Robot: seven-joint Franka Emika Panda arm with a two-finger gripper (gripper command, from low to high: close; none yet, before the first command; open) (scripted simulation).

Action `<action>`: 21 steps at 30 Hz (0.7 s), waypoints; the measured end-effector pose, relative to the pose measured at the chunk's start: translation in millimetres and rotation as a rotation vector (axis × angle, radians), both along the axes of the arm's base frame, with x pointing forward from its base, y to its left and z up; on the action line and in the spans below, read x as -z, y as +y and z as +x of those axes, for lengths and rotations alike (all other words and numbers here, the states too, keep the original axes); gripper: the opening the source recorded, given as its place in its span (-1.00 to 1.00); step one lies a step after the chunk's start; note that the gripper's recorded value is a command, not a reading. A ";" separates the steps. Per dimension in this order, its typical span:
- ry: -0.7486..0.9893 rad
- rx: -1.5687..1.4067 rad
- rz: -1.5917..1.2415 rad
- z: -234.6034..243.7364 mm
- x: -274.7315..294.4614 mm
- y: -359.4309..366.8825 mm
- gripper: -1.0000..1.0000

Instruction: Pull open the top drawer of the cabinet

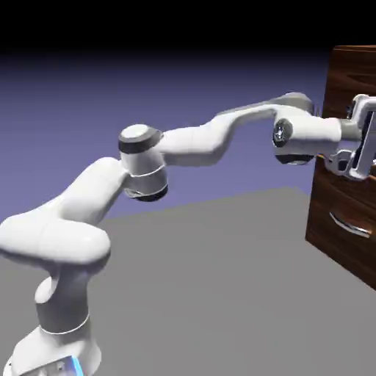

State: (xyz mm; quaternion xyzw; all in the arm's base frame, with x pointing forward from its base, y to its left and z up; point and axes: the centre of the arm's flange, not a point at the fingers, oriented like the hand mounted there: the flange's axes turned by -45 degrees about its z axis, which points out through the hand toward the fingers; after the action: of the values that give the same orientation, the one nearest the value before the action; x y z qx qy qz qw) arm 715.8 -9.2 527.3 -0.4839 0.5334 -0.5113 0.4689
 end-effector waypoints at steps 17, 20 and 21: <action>-0.038 -0.093 -0.007 48.3 -2.9 53.3 -1.00; -0.038 -0.093 -0.007 33.3 -2.9 53.3 -1.00; -0.038 -0.093 -0.007 27.9 -2.9 53.3 -1.00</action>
State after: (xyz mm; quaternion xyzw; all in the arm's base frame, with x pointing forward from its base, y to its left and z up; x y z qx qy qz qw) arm 743.7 44.1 530.2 -0.4999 0.4997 -0.5000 0.5004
